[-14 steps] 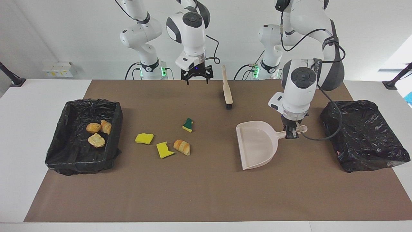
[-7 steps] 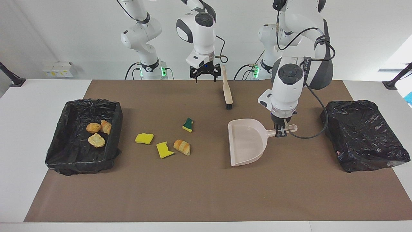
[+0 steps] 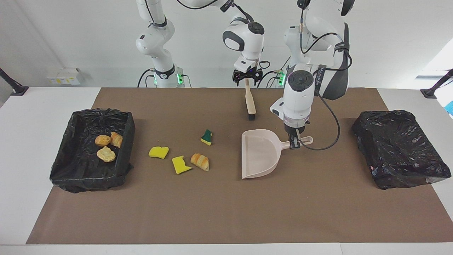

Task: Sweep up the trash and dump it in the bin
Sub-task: 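Grasp the wooden brush handle with the right gripper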

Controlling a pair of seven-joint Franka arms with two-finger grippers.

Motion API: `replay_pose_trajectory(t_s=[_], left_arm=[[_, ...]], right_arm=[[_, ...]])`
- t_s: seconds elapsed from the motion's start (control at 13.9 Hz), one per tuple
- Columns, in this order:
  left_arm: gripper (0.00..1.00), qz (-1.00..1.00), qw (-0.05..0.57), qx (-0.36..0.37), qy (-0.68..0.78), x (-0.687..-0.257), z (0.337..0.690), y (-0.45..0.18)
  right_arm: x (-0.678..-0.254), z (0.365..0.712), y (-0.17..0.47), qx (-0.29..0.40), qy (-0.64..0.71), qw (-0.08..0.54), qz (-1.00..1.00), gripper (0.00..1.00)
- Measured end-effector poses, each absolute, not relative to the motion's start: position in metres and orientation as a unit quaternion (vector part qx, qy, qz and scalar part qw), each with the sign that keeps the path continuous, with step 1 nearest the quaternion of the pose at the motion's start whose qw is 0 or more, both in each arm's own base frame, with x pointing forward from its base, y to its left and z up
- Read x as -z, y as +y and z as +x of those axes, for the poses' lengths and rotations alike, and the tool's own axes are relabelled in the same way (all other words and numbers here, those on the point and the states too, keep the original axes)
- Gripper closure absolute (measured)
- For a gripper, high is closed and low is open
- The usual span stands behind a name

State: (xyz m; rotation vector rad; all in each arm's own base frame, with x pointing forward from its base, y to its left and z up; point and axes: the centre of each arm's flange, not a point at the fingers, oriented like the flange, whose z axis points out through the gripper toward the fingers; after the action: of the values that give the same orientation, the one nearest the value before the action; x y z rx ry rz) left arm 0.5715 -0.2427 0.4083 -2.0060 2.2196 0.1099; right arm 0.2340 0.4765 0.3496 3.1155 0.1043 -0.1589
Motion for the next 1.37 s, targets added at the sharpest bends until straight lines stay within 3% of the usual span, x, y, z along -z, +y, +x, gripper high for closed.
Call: replay_pose_trajectory(t_s=[0.07,0.36,0.5,1.01,1.08,1.22,1.37], left_arm=[[0.69,-0.667,0.075,-0.032,0.74,-0.404,0.567,-0.241],[0.69,-0.668,0.078,-0.021,0.74,-0.4,0.557,-0.237],[0.69,-0.673,0.081,-0.014,0.735,-0.4,0.559,-0.234],[0.69,-0.672,0.074,-0.025,0.736,-0.378,0.557,-0.232],[0.69,-0.672,0.074,-0.026,0.736,-0.377,0.557,-0.232],[0.69,-0.673,0.073,-0.028,0.736,-0.375,0.556,-0.232],[0.69,-0.673,0.072,-0.03,0.735,-0.373,0.554,-0.232]], right_arm=[[-0.349,0.234,0.476,0.053,0.032,0.01,0.998,0.25],[-0.341,0.231,0.475,0.059,0.03,0.015,0.998,0.33],[-0.339,0.231,0.475,0.06,0.03,0.015,0.998,0.5],[-0.339,0.228,0.479,0.095,0.001,-0.01,0.995,0.52],[-0.338,0.228,0.479,0.095,0.003,-0.01,0.995,0.54],[-0.338,0.228,0.478,0.096,0.01,-0.01,0.995,0.75],[-0.338,0.228,0.478,0.096,0.016,-0.01,0.995,0.75]])
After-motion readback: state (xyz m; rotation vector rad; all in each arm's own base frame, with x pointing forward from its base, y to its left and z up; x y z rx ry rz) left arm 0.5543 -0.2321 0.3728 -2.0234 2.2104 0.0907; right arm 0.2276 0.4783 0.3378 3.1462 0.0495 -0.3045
